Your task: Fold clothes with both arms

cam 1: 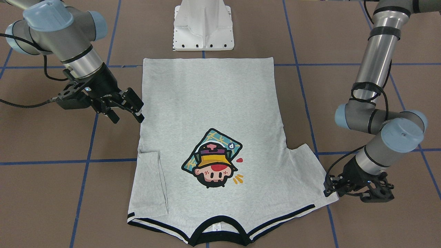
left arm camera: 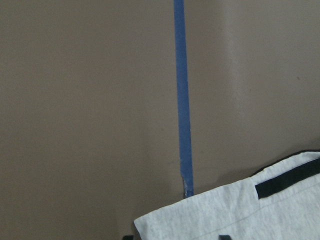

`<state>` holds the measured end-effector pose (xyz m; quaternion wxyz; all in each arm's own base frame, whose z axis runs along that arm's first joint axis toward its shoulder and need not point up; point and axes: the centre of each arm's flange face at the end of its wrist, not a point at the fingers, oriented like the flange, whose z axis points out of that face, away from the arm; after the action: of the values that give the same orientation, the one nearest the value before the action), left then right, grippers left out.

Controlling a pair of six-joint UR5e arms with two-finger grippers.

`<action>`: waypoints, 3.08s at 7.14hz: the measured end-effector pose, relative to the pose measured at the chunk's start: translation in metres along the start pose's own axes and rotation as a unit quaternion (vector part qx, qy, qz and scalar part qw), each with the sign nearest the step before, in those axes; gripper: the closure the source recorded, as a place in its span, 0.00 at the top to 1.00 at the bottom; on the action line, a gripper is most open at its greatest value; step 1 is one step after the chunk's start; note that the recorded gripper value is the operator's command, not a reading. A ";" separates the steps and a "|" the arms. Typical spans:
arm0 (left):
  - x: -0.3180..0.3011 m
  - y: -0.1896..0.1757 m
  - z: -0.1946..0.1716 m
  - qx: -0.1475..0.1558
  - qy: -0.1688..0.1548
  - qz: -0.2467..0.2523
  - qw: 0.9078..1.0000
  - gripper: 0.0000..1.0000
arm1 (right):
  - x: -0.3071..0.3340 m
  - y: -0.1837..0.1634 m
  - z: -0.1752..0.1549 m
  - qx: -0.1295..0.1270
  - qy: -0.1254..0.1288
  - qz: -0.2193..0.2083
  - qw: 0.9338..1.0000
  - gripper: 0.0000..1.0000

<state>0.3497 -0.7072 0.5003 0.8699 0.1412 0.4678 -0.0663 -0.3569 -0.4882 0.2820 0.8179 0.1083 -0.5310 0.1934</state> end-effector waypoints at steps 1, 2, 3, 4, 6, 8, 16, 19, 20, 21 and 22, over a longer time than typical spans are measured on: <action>-0.001 0.000 0.001 -0.001 -0.001 -0.001 1.000 0.00 | -0.001 0.000 0.000 0.002 -0.001 -0.001 1.000 1.00; -0.002 0.001 0.001 -0.001 -0.001 -0.001 1.000 0.00 | -0.003 0.000 0.000 0.004 -0.002 -0.001 1.000 1.00; -0.001 0.001 0.001 -0.001 0.000 0.000 1.000 0.00 | -0.003 0.000 0.000 0.004 -0.002 -0.001 1.000 1.00; 0.005 -0.001 -0.003 0.000 0.005 0.003 1.000 0.00 | -0.003 0.000 0.000 0.004 -0.002 -0.001 1.000 1.00; 0.056 -0.014 -0.029 -0.002 0.015 -0.003 1.000 0.00 | -0.003 0.000 0.000 0.003 -0.001 -0.001 1.000 1.00; 0.146 -0.002 -0.038 -0.015 0.027 -0.040 0.999 0.00 | -0.002 0.000 0.001 0.004 0.000 -0.001 1.000 1.00; 0.244 0.003 0.028 0.052 0.004 -0.071 0.996 0.62 | -0.001 -0.001 0.008 0.003 0.005 -0.001 1.000 1.00; 0.257 0.011 0.002 0.054 0.041 -0.062 0.996 0.65 | 0.003 0.007 0.013 -0.003 0.022 0.003 1.000 1.00; 0.249 0.027 -0.015 0.041 0.065 -0.056 0.995 0.66 | -0.001 0.027 0.020 -0.006 0.046 0.003 0.999 0.99; 0.238 0.048 -0.034 0.025 0.089 -0.055 0.994 0.73 | -0.009 0.064 0.024 -0.010 0.082 0.006 0.997 0.98; 0.220 0.074 -0.056 0.009 0.111 -0.058 0.992 0.73 | -0.017 0.109 0.021 -0.023 0.117 0.020 0.993 0.89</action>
<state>0.4448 -0.6161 0.3014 0.8059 0.1280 0.5684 -0.1049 -0.4273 -0.4008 0.2724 0.8726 0.0555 -0.4380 0.2089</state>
